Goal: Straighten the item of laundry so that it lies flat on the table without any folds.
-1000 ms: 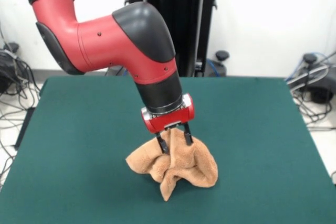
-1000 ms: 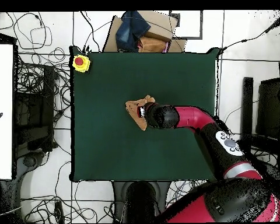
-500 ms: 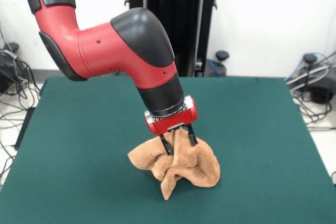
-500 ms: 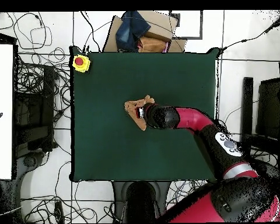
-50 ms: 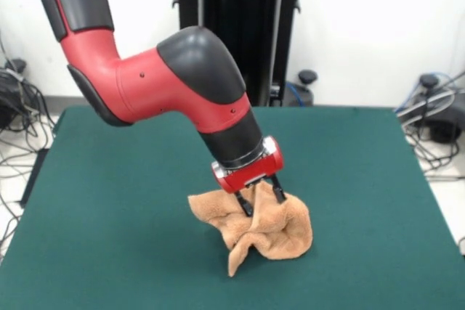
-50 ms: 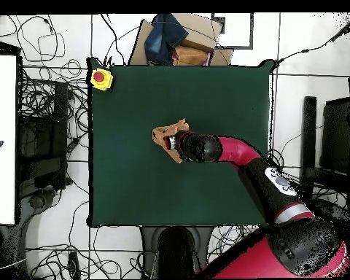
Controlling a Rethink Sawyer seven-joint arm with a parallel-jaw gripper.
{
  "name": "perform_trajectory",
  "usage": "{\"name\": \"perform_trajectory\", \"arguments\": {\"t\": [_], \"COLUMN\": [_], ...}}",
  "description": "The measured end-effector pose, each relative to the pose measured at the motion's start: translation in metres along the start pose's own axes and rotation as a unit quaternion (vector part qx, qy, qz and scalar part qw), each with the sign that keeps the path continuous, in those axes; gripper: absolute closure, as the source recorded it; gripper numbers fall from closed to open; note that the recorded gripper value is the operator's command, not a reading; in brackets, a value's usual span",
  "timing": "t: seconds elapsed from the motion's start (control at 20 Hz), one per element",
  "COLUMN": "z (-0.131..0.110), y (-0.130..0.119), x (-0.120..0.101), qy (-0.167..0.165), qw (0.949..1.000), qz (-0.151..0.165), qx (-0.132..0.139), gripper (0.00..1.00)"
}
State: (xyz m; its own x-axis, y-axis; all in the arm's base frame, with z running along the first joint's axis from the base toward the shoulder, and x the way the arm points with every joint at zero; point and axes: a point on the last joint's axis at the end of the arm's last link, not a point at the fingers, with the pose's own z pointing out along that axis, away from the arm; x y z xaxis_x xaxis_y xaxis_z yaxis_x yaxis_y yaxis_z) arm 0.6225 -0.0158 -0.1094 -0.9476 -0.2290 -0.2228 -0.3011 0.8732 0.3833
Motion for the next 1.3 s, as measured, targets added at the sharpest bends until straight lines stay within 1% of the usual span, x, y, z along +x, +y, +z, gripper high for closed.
{"name": "perform_trajectory", "arguments": {"t": [0.1,0.35,0.55,0.85,1.1,1.3], "z": [0.0,-0.001,-0.005,-0.013,-0.013,-0.011], "y": [0.001,0.0,0.001,0.01,0.016,0.021], "x": [0.0,-0.001,-0.002,0.001,0.005,0.007], "qy": [0.0,0.0,0.0,0.005,0.009,0.006], "qw": [1.0,1.0,0.9999,0.9997,0.9996,0.9996], "qz": [-0.005,-0.007,-0.012,-0.022,-0.026,-0.027], "qx": [-0.001,0.0,0.003,0.003,-0.002,-0.004], "gripper": [0.0,0.0,0.0,0.0,0.0,0.0]}}
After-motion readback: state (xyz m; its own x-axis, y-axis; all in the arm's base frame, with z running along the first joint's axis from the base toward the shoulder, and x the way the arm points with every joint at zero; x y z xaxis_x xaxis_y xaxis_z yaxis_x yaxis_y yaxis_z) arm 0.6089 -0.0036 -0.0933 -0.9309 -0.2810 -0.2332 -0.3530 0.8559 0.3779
